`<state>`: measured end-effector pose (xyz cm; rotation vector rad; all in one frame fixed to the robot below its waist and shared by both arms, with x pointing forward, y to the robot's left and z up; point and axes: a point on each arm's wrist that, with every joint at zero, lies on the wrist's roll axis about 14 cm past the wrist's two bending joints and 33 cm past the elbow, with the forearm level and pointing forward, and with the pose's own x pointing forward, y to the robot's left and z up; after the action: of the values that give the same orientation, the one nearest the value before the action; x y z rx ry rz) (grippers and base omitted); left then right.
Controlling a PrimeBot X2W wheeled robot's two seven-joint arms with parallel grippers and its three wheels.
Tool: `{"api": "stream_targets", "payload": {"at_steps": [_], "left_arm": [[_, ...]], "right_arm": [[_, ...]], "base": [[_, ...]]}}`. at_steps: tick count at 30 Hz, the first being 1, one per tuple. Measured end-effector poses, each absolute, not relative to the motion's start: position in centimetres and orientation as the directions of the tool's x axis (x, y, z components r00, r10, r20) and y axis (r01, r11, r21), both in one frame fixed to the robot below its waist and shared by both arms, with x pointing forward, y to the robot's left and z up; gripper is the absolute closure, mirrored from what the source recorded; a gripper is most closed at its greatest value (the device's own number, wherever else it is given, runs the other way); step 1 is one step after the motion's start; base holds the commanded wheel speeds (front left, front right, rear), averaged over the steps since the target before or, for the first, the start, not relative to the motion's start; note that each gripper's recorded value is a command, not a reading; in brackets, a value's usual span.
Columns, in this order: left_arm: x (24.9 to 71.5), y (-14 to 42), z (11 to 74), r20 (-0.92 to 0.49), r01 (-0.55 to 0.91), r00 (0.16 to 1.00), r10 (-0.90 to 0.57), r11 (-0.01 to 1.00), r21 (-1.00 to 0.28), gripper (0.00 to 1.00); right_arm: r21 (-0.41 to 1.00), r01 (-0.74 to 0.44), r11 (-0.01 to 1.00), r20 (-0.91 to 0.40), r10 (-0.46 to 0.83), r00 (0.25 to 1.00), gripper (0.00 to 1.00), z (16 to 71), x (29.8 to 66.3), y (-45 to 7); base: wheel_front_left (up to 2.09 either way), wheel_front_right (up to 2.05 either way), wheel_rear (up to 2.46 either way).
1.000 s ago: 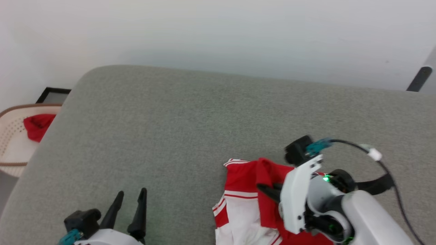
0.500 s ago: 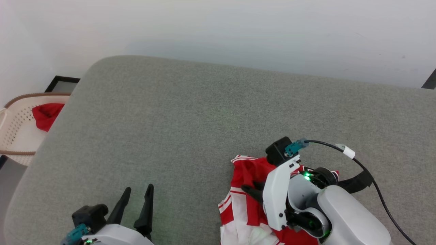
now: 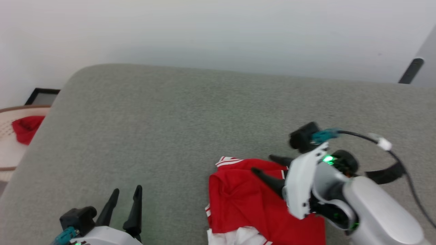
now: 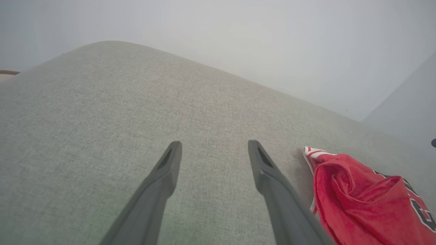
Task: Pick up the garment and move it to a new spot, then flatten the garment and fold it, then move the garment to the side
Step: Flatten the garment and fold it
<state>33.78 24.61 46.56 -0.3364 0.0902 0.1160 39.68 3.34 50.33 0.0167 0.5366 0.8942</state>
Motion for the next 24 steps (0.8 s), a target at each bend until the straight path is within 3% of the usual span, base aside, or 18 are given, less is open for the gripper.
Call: {"api": "stream_targets", "payload": {"at_steps": [14, 24], "left_arm": [[35.5, 22.5, 47.3, -0.087, -0.03, 0.996, 0.005, 0.958, -0.285, 0.0], [35.3, 22.1, 47.8, -0.076, 0.005, 0.997, -0.026, 0.964, -0.264, 0.0]], "right_arm": [[0.165, -0.52, 0.838, -0.246, 0.546, 0.801, 0.0, 52.5, 41.2, -8.7], [0.203, -0.328, 0.923, -0.172, 0.363, 0.916, 0.0, 51.4, 38.8, -15.7]], "base": [[0.0, 0.0, 0.0], [0.0, 0.0, 0.0]]}}
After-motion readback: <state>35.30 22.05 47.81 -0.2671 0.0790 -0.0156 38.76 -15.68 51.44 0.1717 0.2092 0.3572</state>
